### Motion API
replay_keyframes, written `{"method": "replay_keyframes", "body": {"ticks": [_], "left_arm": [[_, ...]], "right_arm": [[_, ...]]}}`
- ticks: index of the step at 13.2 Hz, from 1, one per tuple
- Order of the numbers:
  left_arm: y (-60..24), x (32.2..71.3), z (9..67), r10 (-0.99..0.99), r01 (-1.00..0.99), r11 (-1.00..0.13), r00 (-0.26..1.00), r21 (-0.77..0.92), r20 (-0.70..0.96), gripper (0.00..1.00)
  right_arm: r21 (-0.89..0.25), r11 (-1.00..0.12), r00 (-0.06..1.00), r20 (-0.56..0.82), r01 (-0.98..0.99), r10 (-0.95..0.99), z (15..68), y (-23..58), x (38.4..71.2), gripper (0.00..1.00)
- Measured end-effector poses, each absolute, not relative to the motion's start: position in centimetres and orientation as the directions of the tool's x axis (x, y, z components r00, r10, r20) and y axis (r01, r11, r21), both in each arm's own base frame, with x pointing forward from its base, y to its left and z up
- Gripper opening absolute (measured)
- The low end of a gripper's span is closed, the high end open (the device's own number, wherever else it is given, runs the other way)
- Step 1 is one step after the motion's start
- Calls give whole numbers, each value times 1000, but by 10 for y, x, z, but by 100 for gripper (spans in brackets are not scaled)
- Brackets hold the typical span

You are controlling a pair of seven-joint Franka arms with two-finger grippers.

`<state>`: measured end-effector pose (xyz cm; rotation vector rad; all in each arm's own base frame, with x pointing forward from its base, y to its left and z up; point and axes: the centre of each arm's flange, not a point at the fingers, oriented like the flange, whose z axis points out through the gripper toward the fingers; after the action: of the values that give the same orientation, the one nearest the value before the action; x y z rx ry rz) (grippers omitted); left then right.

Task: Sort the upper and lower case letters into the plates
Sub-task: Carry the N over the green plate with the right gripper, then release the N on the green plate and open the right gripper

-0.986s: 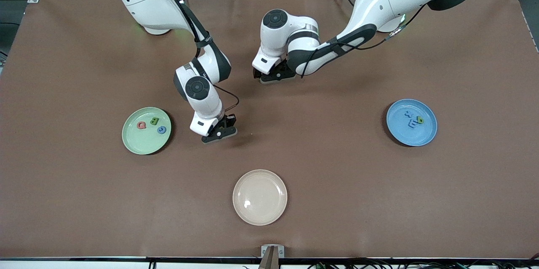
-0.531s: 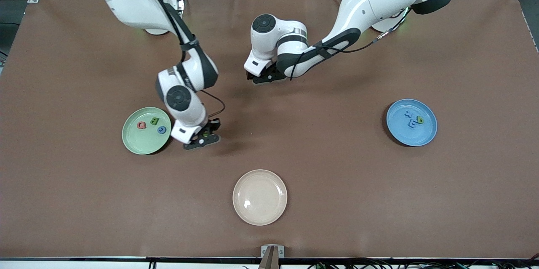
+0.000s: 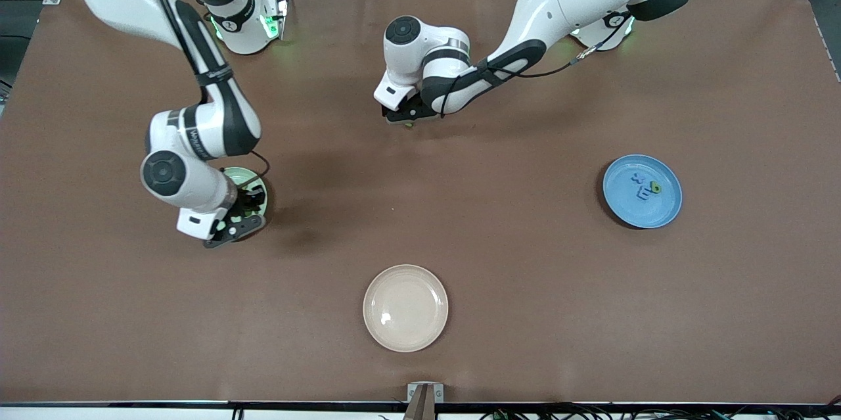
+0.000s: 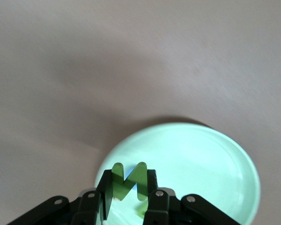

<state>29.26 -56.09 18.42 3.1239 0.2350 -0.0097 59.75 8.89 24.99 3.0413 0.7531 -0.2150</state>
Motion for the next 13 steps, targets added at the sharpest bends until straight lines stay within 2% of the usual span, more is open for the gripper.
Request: {"method": "replay_keyframes", "body": {"ticks": [2,3,6,10,12,13], "left_arm": [[-559,294,178,154,154,-988,988,1,-12,89],[-558,295,177,155,155,-988,988,0,-14,80],[-558,296,176,158,158,-988,987,0,-14,68],[-559,301,177,166,166,-986,986,20,-14,67],[-560,301,177,165,165,-986,986,24,-14,63],[-559,301,176,165,165,-986,986,22,-12,57]], "right_arm": [[-45,-873,863,-135,486,487,242,53,596,33],[-43,-868,859,-122,495,496,238,38,595,33],[-28,-859,856,-81,511,511,223,9,590,33],[-49,-862,859,-77,504,507,213,15,586,33],[-57,-865,863,-69,498,501,203,19,585,33],[-57,-866,863,-68,498,501,197,19,584,33]]}}
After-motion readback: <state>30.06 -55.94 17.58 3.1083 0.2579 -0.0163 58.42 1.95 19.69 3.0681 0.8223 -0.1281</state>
